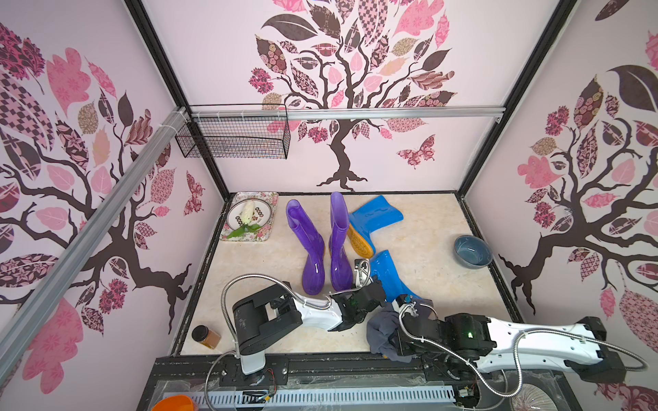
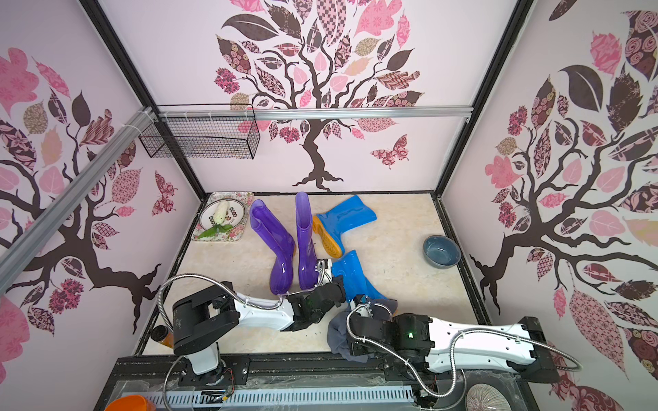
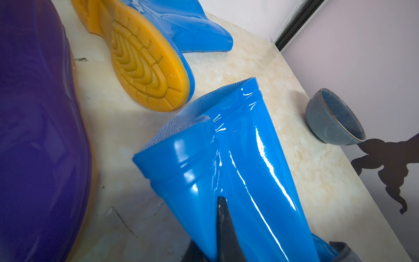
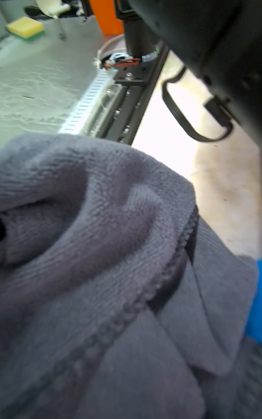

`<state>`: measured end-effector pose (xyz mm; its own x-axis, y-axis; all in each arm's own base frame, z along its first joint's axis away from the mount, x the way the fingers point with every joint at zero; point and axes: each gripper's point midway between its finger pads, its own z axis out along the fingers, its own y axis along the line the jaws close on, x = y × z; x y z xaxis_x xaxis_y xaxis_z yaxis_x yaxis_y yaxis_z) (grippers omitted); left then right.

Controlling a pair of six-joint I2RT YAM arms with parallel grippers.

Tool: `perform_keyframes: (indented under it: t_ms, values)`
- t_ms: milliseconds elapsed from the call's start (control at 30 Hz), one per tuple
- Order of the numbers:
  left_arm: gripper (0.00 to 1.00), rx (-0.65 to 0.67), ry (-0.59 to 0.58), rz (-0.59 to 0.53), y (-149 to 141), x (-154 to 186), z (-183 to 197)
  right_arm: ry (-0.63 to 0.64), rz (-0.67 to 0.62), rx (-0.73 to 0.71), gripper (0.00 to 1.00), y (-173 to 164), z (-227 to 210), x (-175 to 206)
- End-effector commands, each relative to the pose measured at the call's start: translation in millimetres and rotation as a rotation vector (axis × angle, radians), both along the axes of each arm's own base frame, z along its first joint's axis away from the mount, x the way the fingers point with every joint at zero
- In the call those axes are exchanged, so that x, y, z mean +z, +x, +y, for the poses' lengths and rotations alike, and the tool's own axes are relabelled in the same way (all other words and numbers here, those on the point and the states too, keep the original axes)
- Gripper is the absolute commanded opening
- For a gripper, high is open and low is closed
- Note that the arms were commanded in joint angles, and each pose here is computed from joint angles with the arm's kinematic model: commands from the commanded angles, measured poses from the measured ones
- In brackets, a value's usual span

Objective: Wipe the rubber boots with a cloth
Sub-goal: Wipe the dirt off the rubber boot.

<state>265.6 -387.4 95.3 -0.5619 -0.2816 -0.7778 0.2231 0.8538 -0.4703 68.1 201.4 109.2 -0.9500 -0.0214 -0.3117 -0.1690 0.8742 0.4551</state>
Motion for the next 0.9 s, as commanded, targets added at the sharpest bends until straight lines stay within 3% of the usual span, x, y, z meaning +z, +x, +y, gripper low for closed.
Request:
perform_keyframes:
  t_ms: [0,100,233,300,433,633,700,800,867]
  values:
    - [0.00,0.046,-0.070,-0.020,9,18,3,-0.031,-0.026,-0.255,0.00,32,-40,-4]
    - [0.00,0.048,-0.078,-0.010,7,16,4,-0.047,-0.021,-0.316,0.00,47,-63,-12]
    - [0.00,0.045,-0.089,0.000,4,15,3,-0.041,0.036,-0.238,0.00,45,-52,-21]
    - [0.00,0.046,-0.088,0.000,3,15,4,-0.006,0.077,-0.168,0.00,36,-36,-18]
    - [0.00,0.050,-0.089,-0.001,4,14,3,0.079,0.041,-0.071,0.00,11,6,-4]
    - [0.00,0.049,-0.086,-0.006,5,16,3,-0.035,0.052,0.037,0.00,-33,40,-23]
    - [0.00,0.048,-0.082,-0.008,5,16,4,-0.014,0.024,0.005,0.00,-26,36,-16]
    - [0.00,0.043,-0.088,0.008,2,11,5,0.037,-0.090,-0.135,0.00,6,5,6]
    - [0.00,0.038,-0.095,0.019,0,7,4,0.036,-0.093,-0.228,0.00,35,-21,7]
